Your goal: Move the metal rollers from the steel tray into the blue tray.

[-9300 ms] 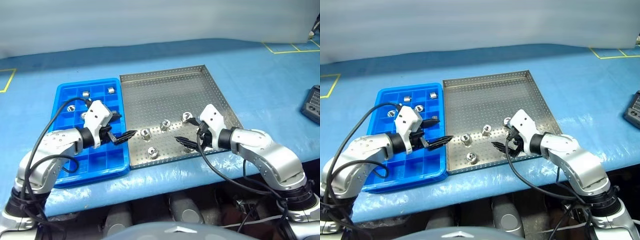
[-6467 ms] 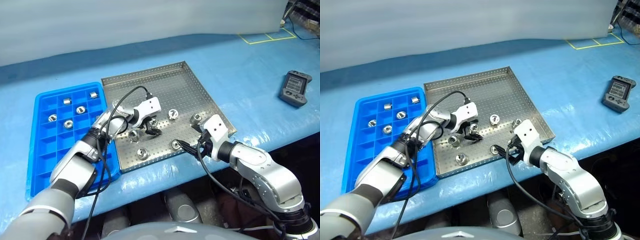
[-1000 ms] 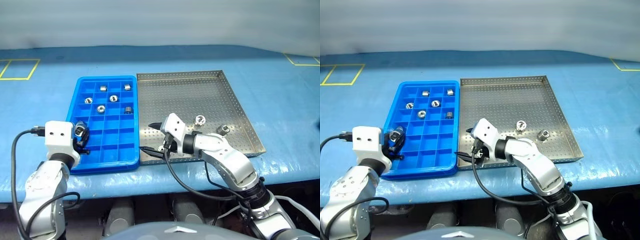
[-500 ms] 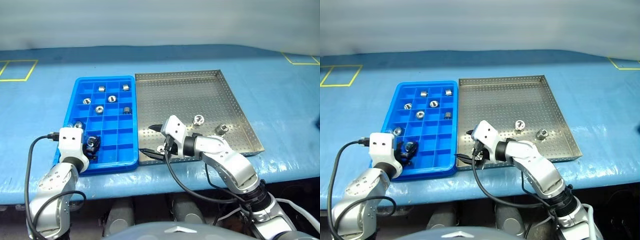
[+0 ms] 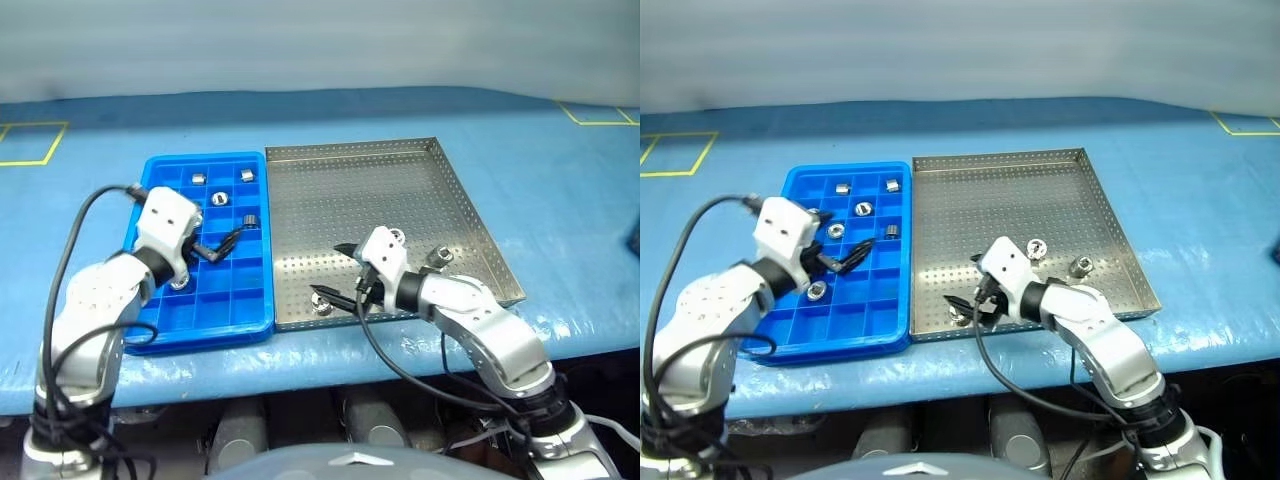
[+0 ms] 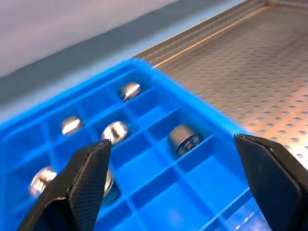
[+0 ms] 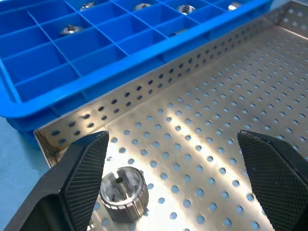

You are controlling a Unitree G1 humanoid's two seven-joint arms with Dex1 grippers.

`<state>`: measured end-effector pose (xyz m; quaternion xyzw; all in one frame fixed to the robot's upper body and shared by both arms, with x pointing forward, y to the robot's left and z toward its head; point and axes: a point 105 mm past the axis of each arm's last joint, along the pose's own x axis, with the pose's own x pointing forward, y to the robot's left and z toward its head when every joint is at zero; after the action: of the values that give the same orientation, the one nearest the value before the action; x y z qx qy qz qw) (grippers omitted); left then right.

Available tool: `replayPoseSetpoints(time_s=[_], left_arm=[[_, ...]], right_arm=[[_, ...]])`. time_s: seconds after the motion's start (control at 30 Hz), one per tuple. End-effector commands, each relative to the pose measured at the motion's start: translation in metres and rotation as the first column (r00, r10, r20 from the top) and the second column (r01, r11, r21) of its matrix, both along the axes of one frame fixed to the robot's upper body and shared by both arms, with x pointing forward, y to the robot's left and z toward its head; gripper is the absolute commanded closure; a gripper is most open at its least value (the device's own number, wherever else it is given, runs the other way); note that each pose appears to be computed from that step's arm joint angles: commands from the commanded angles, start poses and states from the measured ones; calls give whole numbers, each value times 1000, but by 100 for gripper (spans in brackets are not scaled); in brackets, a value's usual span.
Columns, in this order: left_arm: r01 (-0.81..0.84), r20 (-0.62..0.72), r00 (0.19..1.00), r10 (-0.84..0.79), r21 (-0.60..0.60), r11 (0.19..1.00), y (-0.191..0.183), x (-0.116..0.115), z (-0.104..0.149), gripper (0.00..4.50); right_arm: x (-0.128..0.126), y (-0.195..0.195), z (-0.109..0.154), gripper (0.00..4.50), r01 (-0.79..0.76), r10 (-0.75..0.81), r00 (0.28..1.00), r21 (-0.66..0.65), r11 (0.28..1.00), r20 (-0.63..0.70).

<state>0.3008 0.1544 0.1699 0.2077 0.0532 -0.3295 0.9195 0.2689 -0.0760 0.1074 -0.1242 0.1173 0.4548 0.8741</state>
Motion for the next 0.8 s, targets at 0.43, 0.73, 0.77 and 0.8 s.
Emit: replayPoseSetpoints(time_s=[0.43,0.73,0.77,0.8], left_arm=[[600,-271,798,-538,275,751,-54,5,-31,6],[730,-403,683,-609,353,586,-64,-1,-49,6],[738,-410,675,-614,355,574,-66,-2,-50,6],[746,-417,665,-619,357,562,-67,-4,-52,6]], right_arm=[[-10,-9,12,0,91,-93,995,40,995,40],[-14,-12,10,0,124,-126,992,53,991,26],[-14,-12,9,0,127,-128,991,55,990,25],[-15,-12,9,0,129,-130,991,56,990,24]])
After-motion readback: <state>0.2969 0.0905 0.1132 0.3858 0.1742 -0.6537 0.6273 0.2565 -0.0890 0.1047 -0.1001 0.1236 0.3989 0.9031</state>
